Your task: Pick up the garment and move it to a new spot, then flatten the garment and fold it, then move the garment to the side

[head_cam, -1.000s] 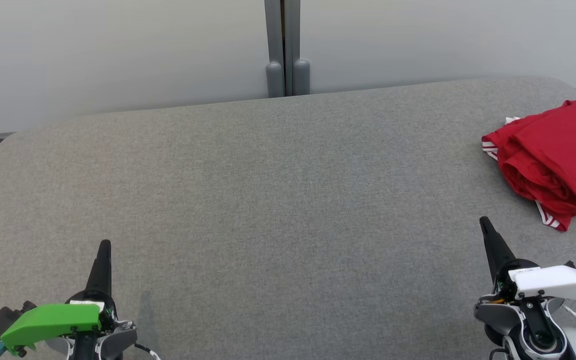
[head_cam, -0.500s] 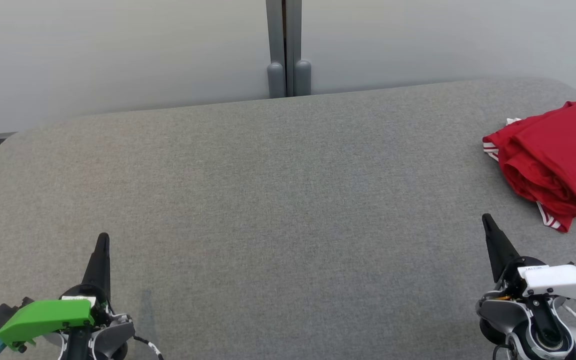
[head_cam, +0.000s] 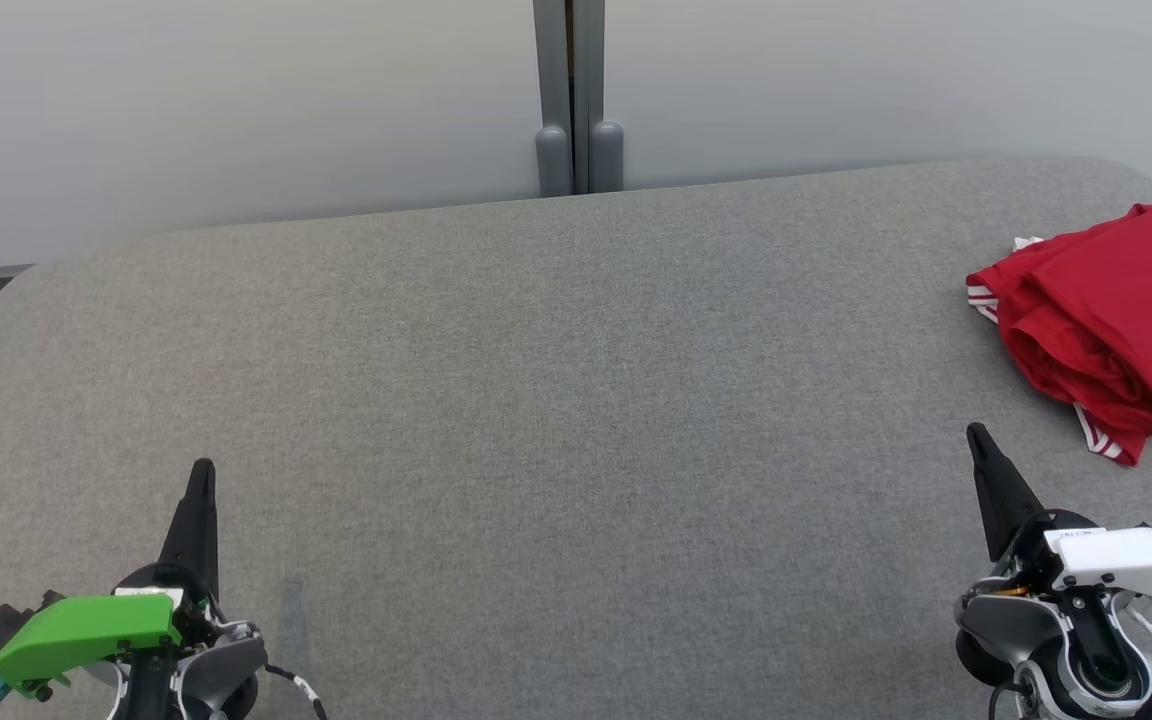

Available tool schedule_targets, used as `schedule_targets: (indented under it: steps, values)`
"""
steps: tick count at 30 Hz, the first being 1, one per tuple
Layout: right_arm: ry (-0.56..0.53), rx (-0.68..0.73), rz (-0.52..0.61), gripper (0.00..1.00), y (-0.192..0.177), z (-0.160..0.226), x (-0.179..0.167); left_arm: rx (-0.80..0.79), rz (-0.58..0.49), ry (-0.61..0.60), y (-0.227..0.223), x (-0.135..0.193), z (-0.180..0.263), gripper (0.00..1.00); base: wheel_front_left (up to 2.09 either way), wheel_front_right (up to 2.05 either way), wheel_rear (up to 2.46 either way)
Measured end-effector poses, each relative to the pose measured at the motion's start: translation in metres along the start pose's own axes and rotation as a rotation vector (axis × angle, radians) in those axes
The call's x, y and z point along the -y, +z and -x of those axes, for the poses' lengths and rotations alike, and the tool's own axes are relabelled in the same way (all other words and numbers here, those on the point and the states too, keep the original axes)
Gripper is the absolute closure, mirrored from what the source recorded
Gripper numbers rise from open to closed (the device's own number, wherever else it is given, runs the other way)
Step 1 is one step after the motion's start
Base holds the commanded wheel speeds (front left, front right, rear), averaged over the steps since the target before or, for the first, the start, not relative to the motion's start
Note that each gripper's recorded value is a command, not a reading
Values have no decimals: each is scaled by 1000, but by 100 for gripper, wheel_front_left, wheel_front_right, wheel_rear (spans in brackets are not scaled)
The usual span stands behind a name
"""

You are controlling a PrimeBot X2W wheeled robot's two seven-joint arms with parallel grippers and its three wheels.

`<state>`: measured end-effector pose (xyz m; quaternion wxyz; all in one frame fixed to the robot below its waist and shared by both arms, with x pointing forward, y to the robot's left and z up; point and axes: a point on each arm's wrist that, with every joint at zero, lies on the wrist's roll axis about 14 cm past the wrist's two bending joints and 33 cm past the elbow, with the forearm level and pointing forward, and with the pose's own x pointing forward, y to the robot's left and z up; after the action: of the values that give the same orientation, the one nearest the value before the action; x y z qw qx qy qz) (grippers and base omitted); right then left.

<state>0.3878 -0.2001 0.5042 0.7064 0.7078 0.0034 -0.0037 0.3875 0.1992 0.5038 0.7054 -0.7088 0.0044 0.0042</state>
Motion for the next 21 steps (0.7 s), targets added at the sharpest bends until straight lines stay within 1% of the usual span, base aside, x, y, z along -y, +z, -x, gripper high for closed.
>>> schedule_targets:
  steps: [21]
  values:
    - [1,1,-2,100,0,0,0,0,0,0,0,0,0,100,0,0,0]
